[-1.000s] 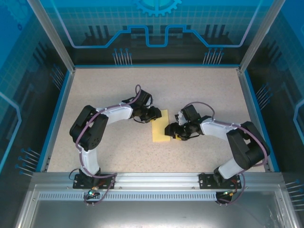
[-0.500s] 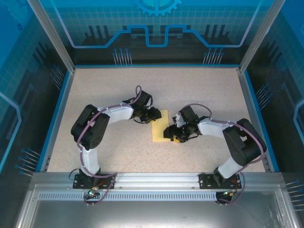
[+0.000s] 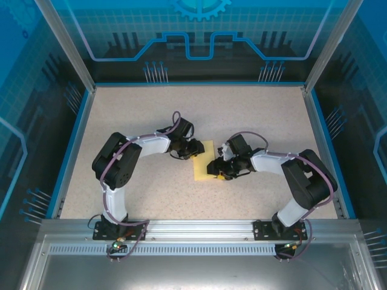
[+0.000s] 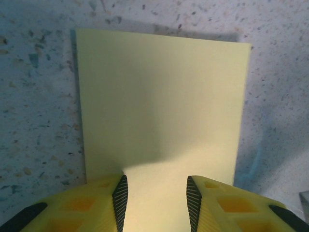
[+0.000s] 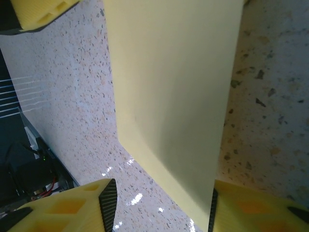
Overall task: Fold a paper plane with a square sheet of paper (pick it up from the middle)
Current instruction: Third fold the triangle at the center of the table.
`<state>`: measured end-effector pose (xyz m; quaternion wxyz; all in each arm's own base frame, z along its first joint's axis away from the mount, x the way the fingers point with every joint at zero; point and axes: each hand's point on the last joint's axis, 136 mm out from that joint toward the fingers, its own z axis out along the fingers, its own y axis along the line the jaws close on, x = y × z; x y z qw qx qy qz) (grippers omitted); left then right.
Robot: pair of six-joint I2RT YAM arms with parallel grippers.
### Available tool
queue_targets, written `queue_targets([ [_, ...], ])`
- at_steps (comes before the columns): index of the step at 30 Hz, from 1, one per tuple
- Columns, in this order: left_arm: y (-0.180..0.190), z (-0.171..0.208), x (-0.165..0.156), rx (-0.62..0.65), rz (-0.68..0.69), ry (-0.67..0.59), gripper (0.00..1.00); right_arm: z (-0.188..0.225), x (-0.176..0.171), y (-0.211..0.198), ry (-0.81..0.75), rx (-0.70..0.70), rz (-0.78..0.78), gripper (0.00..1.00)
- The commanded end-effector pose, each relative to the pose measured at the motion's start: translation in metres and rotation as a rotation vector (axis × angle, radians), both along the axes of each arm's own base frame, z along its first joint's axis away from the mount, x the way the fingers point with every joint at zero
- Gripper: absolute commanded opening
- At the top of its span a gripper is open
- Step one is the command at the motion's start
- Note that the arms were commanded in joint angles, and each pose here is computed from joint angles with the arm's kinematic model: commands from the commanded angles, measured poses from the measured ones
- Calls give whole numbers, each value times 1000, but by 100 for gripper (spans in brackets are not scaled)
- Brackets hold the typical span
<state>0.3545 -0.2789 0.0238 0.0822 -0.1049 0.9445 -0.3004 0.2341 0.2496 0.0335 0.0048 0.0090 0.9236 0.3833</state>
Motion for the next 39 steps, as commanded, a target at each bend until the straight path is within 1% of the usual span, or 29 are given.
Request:
queue_targets([
  [1,7,-18,-5,29,13,34,40,1,-7,0,18,8,-7,46],
  [5,8,-20,-7,34,14,37,40,-1,-6,-5,27,-14,-37,35],
  [8,10,-23,-8,39,15,42,40,-4,-5,-12,32,-59,-54,29],
  [14,11,-24,-10,41,14,44,40,2,0,-15,16,-53,-88,26],
  [16,10,-23,-11,38,11,43,40,3,2,-14,12,-47,-94,21],
  [20,9,-21,-11,32,6,40,39,6,9,-9,10,-28,-110,8],
  [21,9,-21,-11,34,5,40,39,8,11,-7,7,-22,-113,6],
  [29,12,-26,-14,41,10,53,39,22,31,18,-47,34,-99,6],
  [33,11,-23,-13,37,9,49,39,19,41,27,-54,37,-92,7],
  [36,8,-18,-11,24,1,41,39,16,45,31,-56,28,-84,7],
  [39,0,-1,-4,-15,-19,3,39,13,47,34,-56,24,-72,8],
])
